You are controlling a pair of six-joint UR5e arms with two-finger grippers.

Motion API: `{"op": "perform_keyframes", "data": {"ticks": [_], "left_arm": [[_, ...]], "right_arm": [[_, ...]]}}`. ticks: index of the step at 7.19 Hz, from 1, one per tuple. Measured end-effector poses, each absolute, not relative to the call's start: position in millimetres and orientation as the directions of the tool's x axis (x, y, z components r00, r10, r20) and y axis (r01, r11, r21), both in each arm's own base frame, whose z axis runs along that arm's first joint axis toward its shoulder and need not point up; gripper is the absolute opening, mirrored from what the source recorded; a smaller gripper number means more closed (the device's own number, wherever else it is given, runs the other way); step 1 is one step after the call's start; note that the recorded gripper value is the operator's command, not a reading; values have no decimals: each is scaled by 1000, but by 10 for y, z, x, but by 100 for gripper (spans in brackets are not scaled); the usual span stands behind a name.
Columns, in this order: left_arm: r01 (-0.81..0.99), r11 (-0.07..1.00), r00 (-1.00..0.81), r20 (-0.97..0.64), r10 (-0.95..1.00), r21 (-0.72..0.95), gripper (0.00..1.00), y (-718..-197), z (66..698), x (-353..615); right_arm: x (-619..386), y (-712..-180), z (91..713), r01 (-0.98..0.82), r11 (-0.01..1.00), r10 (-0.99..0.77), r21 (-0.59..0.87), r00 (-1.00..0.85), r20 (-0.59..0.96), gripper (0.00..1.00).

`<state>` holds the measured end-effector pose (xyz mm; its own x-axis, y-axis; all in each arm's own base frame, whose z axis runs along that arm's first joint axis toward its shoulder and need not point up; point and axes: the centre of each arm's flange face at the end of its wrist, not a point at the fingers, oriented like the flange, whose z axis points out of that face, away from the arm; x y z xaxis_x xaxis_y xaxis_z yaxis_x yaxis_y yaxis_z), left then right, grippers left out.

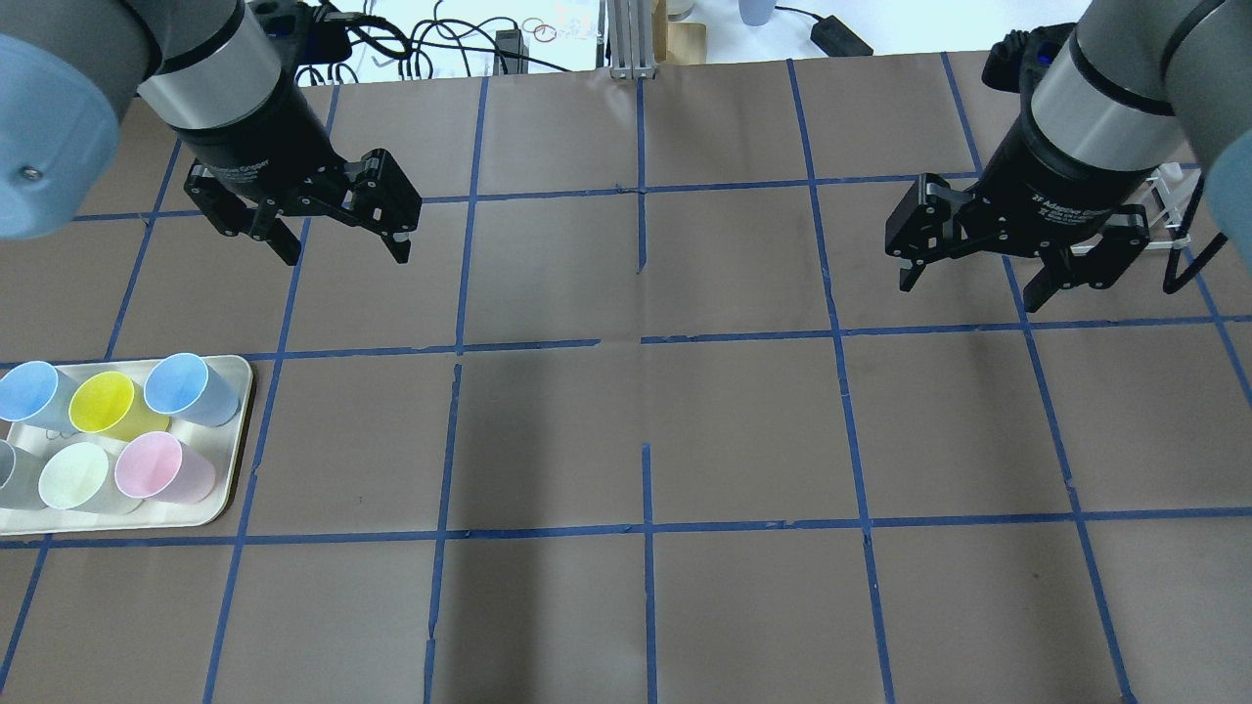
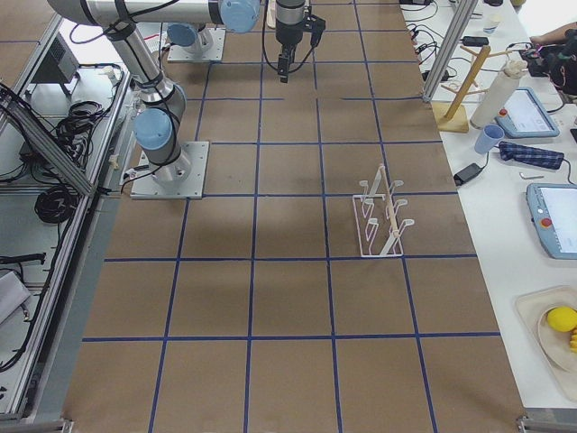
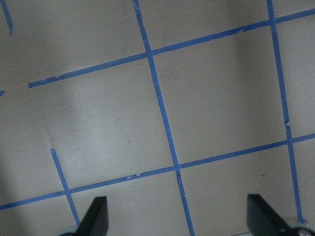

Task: Transfer IKEA cup to right arm and place on rack

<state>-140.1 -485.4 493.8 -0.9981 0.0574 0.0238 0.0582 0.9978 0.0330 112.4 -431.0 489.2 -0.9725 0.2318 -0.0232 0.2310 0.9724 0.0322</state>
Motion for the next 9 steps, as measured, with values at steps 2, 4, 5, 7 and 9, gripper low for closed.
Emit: {"op": "perform_keyframes", "data": {"ticks": [2,4,5,7,9], "left_arm": [[120,992,-992,30,119,40,100,-4957,4884,-922],[255,966,-966,45,253,45,100,-5083,4794,-331],[338,940,-940,58,336,49,100,-5154,4703,-12],[489,872,-871,72,486,32,100,-5281,4409,733],[589,808,-807,48,589,0,100,-5279,3956,1400]], "right_arm": [[1121,-4307,4892,233,972,233,33,-972,-19,100],[1114,-4314,4873,237,971,237,35,-971,-11,100],[1111,-4313,4862,237,971,237,37,-971,-8,100],[1110,-4304,4814,234,971,234,46,-972,-6,100],[1101,-4309,4807,238,970,239,47,-971,-12,100]]}}
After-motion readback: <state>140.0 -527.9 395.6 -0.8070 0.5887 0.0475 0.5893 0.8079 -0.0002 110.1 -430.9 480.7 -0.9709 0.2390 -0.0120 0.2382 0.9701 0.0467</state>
